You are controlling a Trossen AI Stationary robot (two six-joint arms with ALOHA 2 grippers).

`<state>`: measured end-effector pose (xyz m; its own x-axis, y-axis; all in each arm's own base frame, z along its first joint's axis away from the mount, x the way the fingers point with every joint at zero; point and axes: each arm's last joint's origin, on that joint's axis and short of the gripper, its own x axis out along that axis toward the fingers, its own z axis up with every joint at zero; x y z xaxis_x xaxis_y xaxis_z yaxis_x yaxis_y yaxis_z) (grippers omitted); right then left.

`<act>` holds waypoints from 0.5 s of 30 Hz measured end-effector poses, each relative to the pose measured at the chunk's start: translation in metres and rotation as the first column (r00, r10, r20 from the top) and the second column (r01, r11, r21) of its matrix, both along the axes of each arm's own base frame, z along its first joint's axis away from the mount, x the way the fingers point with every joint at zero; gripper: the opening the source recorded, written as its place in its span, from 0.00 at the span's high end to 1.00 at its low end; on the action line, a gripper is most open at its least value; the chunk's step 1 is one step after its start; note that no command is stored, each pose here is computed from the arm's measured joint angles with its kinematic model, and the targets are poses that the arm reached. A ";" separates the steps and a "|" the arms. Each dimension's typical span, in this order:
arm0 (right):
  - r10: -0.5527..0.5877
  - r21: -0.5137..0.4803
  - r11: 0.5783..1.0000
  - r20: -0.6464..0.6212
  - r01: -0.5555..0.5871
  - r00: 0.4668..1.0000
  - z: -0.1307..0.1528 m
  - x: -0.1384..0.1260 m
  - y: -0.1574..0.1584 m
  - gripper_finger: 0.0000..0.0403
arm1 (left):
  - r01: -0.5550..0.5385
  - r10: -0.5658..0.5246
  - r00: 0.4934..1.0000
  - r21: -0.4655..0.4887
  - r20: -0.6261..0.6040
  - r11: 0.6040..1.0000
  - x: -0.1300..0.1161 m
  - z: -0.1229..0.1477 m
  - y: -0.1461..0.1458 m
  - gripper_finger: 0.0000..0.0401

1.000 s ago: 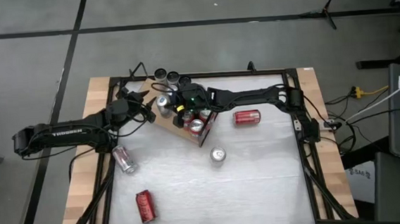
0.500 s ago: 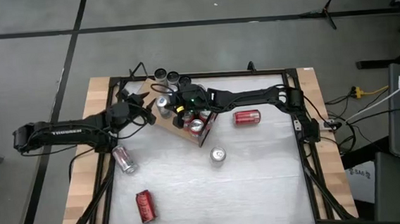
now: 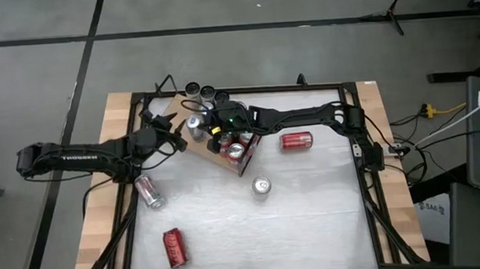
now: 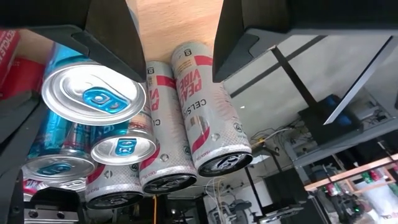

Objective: Pick and place cans onto a shelf
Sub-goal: Put the blue and white soda can on the shelf aligned with the other blue and white soda cans

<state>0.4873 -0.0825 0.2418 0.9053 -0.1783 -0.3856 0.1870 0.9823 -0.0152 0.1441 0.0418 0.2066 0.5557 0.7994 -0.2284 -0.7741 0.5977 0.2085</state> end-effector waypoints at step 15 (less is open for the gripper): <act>0.041 0.012 0.999 0.020 -0.041 0.999 0.003 0.000 0.002 1.00 | -0.121 0.117 0.992 0.070 0.051 0.990 -0.008 0.009 -0.009 0.53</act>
<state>0.4878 -0.0805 0.2444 0.9192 -0.1358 -0.3697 0.1465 0.9892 0.0007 0.1360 0.0330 0.2154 0.4644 0.8740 -0.1433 -0.8488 0.4854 0.2096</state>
